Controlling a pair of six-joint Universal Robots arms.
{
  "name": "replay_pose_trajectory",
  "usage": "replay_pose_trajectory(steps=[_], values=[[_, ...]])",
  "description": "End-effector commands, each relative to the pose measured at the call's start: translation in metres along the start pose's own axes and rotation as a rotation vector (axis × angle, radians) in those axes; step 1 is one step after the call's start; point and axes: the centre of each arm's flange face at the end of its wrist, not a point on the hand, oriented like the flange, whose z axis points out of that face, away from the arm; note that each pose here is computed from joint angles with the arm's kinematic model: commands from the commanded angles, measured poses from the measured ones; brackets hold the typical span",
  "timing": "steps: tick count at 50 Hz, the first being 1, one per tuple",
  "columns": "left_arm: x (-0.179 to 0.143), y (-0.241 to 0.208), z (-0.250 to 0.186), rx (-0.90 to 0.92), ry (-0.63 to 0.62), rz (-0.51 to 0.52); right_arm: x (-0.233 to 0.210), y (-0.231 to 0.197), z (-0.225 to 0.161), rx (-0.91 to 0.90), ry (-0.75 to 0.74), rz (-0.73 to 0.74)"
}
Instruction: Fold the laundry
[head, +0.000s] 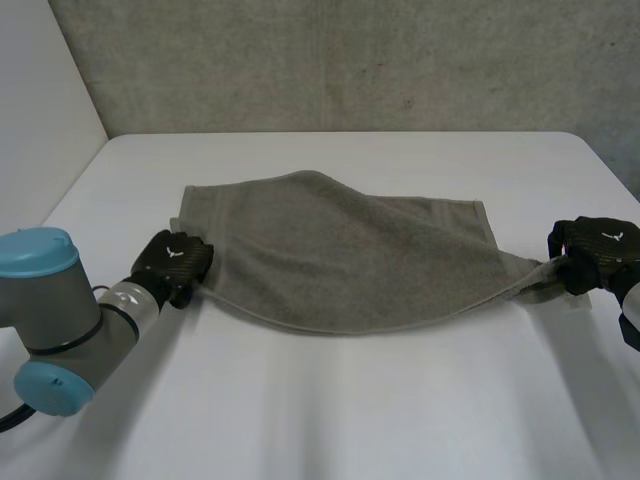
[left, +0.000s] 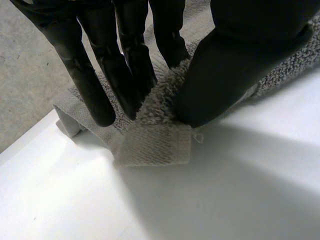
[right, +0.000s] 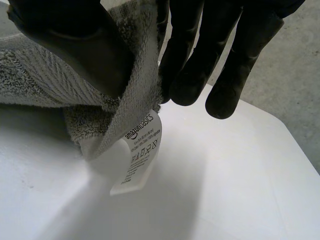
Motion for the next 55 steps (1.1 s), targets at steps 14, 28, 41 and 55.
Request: replay_pose_trajectory(steps=[14, 28, 41, 55], values=[[-0.011, -0.038, -0.062, 0.024, -0.072, 0.020, -0.010, -0.029, -0.035, -0.091, -0.122, -0.308], [-0.010, -0.040, -0.150, -0.114, -0.024, 0.031, -0.004, -0.033, -0.088, -0.364, -0.381, -0.516], [-0.037, -0.052, -0.095, 0.051, -0.033, 0.005, 0.015, -0.055, -0.039, -0.260, -0.326, -0.385], [-0.063, -0.052, 0.029, 0.106, -0.194, -0.058, -0.004, -0.045, 0.053, -0.155, -0.105, -0.305]])
